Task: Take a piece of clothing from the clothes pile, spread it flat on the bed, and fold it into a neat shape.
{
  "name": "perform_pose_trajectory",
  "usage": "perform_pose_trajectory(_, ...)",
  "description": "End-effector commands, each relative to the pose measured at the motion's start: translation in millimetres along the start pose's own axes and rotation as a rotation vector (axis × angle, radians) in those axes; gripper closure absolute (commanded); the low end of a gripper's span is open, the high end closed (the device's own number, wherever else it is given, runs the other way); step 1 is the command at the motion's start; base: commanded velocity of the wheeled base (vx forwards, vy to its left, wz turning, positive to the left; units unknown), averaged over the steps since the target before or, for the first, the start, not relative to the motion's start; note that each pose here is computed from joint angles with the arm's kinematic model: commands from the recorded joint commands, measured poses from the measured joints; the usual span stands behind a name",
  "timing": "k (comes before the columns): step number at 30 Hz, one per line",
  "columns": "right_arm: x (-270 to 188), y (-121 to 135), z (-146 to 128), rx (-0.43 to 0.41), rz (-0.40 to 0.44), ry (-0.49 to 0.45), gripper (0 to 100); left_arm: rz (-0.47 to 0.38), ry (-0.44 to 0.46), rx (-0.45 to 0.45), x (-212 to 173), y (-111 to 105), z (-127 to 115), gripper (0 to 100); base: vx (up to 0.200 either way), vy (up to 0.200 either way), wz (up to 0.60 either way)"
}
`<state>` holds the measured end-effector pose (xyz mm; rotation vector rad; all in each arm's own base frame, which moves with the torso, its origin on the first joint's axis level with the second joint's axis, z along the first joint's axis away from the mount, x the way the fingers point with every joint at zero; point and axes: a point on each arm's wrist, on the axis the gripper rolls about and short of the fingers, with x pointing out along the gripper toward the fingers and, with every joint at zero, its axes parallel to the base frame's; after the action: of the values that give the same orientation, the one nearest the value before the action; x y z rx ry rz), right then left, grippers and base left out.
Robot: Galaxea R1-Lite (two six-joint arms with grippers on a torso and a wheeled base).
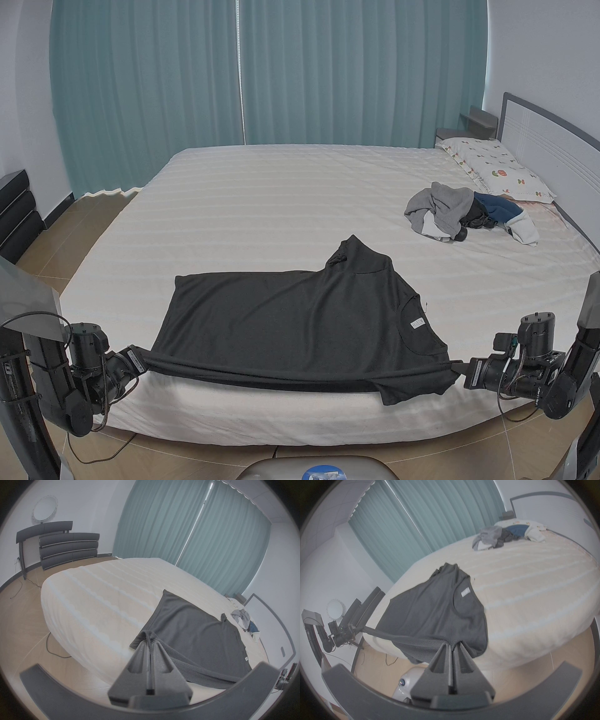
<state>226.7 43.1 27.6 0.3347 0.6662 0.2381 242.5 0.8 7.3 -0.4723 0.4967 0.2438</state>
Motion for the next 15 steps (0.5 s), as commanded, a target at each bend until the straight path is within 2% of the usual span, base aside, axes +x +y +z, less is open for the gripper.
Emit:
perform_pose_trajectory(1,7,5,16,-0.016,0.02,-0.07,100,-0.026,-0.033,-0.015,3,-6,6,100,0.0,0.0,0.0)
perform_pose_trajectory(15,56,0,29,-0.017,0.022,-0.087,100,-0.072,-0.07,-0.021,31,-19,11,100,0.0,0.0,0.0)
